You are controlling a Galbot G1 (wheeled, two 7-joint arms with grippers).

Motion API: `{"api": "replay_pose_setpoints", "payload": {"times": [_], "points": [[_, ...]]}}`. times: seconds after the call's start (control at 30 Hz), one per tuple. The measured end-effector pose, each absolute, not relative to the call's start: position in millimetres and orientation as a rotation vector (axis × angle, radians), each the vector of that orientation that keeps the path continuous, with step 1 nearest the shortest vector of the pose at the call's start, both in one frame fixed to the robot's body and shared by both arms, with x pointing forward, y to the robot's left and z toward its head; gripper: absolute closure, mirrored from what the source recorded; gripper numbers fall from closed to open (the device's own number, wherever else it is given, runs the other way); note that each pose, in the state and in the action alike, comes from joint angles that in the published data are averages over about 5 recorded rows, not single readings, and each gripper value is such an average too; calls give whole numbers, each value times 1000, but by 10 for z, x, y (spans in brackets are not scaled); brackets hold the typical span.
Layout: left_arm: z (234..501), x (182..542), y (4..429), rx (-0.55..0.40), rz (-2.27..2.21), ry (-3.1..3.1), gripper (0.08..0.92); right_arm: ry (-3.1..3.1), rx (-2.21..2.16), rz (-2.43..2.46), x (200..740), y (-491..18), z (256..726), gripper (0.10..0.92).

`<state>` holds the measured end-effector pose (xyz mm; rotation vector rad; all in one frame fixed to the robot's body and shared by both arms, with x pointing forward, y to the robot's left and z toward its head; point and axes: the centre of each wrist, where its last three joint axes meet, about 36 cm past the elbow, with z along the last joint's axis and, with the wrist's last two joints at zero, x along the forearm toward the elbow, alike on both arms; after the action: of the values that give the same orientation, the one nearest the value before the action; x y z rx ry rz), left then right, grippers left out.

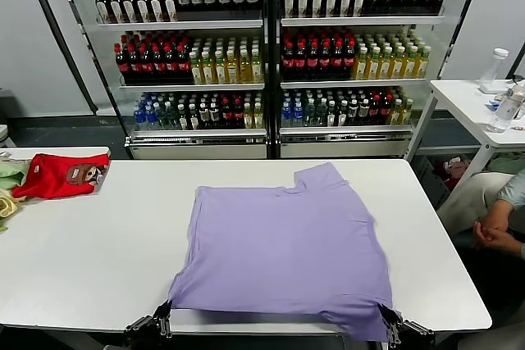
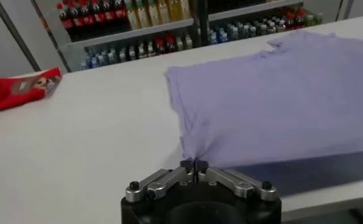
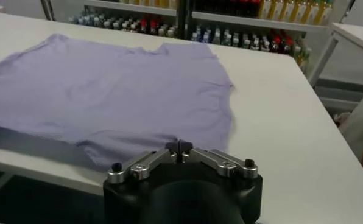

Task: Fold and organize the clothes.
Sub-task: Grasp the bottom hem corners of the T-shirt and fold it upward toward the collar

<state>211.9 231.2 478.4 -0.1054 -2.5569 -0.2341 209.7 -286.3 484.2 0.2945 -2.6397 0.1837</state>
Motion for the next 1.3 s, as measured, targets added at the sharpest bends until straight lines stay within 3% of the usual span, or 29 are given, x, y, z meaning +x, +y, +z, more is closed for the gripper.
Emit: {"api": "replay_pose_setpoints", "payload": {"times": [0.83, 1.3], "points": [[4427, 3464, 2366, -142, -61, -2715, 913, -2756, 196, 237, 3247, -2931, 4490, 909], [4289, 3912, 2391, -168, -50, -2723, 913, -2779, 193, 253, 3589, -2960, 4378, 909]]}}
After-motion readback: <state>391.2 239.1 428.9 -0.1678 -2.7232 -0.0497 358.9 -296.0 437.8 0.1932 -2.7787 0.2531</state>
